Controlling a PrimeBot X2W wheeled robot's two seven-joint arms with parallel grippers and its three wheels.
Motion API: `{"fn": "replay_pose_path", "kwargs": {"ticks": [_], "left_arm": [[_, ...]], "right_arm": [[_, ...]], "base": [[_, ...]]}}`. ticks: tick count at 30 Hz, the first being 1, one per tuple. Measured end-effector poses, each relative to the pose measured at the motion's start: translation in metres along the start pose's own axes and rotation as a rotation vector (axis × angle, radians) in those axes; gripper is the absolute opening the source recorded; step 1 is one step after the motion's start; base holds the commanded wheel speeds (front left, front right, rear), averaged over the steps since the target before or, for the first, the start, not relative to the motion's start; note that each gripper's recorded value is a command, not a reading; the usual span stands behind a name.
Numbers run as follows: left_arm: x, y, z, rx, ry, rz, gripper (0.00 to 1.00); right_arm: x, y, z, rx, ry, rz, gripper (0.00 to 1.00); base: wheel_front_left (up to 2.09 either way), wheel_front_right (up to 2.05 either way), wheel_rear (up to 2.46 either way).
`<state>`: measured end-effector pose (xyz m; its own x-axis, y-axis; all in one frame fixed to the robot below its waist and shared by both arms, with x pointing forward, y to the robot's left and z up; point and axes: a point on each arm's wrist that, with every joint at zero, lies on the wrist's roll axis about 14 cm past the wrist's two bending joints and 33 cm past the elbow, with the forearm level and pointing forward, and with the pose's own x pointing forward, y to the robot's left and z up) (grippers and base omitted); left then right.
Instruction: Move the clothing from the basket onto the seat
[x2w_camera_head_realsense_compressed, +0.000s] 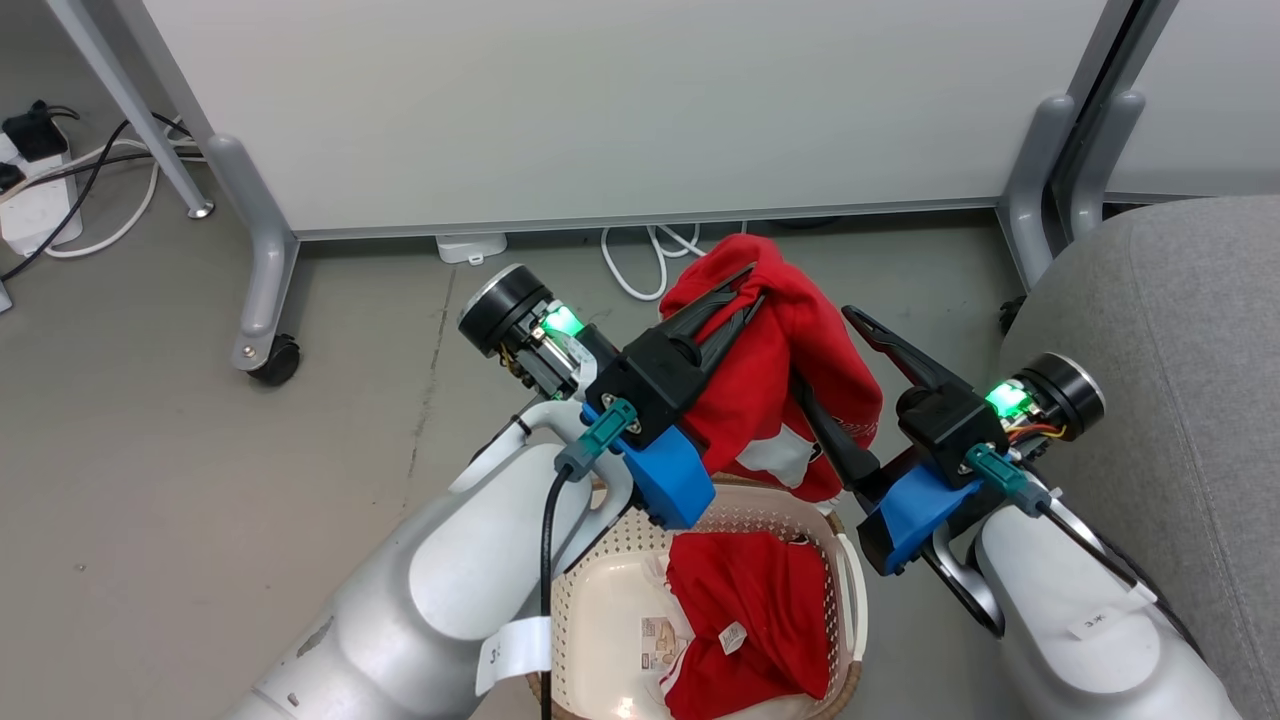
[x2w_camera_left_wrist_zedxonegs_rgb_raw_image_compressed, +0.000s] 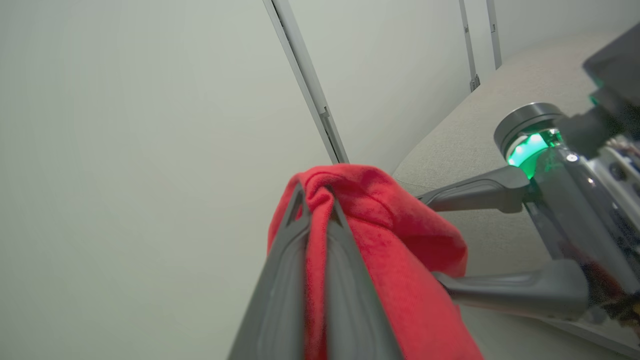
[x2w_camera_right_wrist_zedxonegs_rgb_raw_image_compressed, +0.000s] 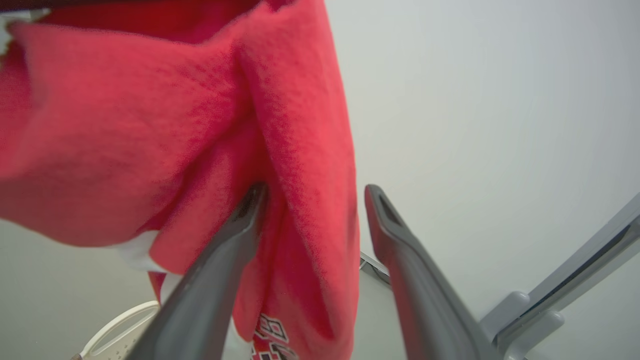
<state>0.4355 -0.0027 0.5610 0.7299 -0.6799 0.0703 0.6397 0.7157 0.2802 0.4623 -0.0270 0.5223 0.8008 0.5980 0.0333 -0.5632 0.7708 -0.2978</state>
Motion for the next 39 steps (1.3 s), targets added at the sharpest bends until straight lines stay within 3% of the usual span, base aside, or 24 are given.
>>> {"fn": "replay_pose_path", "kwargs": {"ticks": [6,8,28,29,30,39], "left_arm": [[-0.001,-0.003,0.003,0.004,-0.004,-0.008,0.00],[-0.001,-0.003,0.003,0.004,-0.005,-0.009,0.00],[-0.001,-0.002,0.004,0.002,-0.006,-0.007,0.00],[-0.001,-0.001,0.004,0.001,-0.006,-0.004,0.64],[-0.001,-0.001,0.003,-0.004,-0.005,0.000,1.00],[-0.002,-0.004,0.000,-0.020,0.000,-0.006,1.00]], "right_arm": [[0.002,0.003,0.002,-0.009,-0.001,0.013,1.00],[0.002,0.004,0.002,-0.009,0.002,0.015,0.02],[0.001,0.003,0.002,0.015,0.003,0.009,0.00],[0.001,0.002,0.002,0.017,0.003,0.007,0.00],[0.001,0.001,0.002,0.019,0.002,0.003,0.00],[0.000,-0.009,0.002,0.045,0.000,-0.033,0.00]], "base": [[0.00,0.00,0.00],[0.00,0.00,0.00],[0.00,0.00,0.00],[0.00,0.00,0.00],[0.00,0.00,0.00],[0.00,0.00,0.00]]}}
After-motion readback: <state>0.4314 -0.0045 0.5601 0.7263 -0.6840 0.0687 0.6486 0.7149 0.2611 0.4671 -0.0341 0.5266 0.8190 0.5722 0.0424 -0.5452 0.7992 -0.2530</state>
